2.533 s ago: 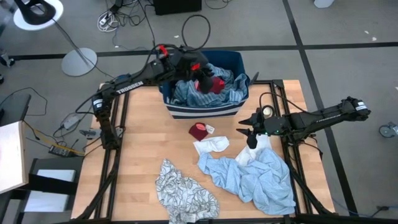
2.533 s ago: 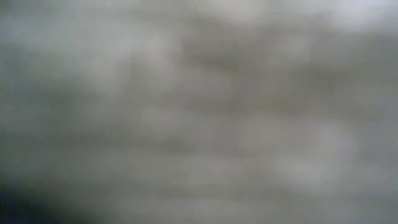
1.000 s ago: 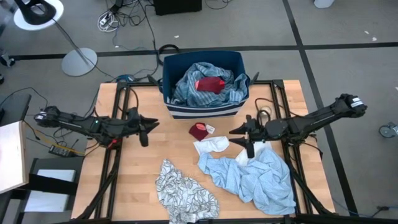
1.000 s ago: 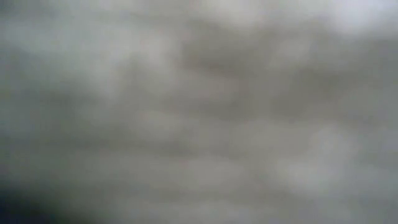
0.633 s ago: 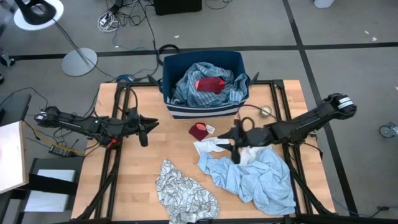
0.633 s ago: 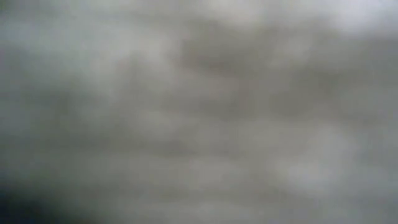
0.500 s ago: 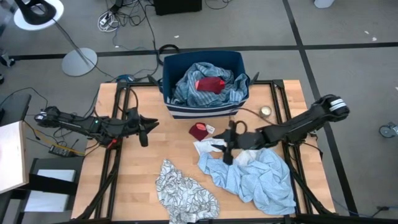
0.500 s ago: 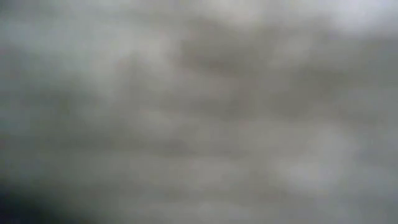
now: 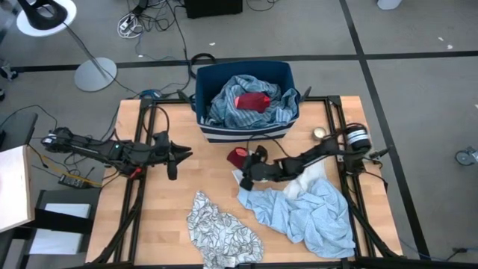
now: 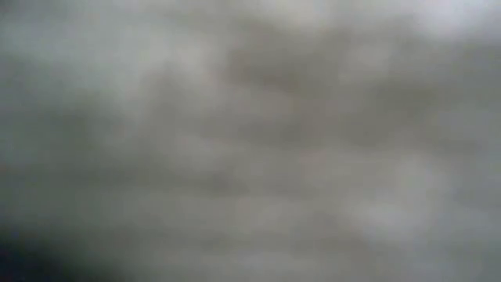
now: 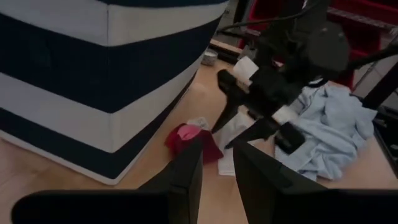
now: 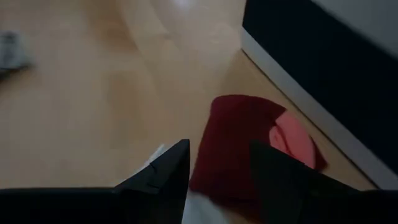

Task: Sort clothes
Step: Put the red socks into the blue bin

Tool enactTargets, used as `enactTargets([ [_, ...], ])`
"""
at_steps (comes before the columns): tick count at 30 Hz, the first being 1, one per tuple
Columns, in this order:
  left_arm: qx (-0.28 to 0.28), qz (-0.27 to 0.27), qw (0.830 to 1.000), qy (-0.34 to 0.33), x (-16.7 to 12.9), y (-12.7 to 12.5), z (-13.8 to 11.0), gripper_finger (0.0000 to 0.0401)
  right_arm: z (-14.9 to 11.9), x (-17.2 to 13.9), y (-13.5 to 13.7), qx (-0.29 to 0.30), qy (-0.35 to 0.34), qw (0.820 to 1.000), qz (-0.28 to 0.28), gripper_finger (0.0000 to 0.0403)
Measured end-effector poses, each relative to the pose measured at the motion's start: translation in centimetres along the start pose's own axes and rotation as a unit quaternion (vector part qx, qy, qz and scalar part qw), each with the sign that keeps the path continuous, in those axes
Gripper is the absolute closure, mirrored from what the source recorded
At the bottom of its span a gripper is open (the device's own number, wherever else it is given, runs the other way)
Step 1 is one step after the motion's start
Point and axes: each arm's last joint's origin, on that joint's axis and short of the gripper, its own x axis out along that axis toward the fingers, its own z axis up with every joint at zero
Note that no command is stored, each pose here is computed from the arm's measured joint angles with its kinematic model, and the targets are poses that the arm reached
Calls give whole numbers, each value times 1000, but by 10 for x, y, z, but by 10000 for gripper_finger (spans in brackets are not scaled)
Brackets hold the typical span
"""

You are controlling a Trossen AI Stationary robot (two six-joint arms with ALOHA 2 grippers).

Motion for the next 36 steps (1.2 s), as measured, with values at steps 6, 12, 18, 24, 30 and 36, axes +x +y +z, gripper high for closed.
enactTargets([
  [6, 9, 3, 1000, 16, 5, -2, -3, 304, -14, 44, -1, 7, 21, 1000, -18, 243],
  [12, 16, -15, 999, 40, 8, -4, -7, 304, -9, 52, 12, -4, 18, 1000, 0, 375],
  [18, 20, -40, 997, 66, 12, -7, -11, 304, 49, 21, 26, -83, -57, 994, 43, 390],
  [24, 13, -33, 996, 80, 19, -9, -14, 304, 129, -27, 19, -149, -164, 975, 28, 392],
  [30, 23, -41, 996, 77, 26, -14, -15, 304, 203, -80, -22, -173, -255, 950, -58, 392],
  [36, 35, -45, 996, 70, 32, -17, -15, 304, 227, -86, -88, -79, -236, 957, -152, 367],
])
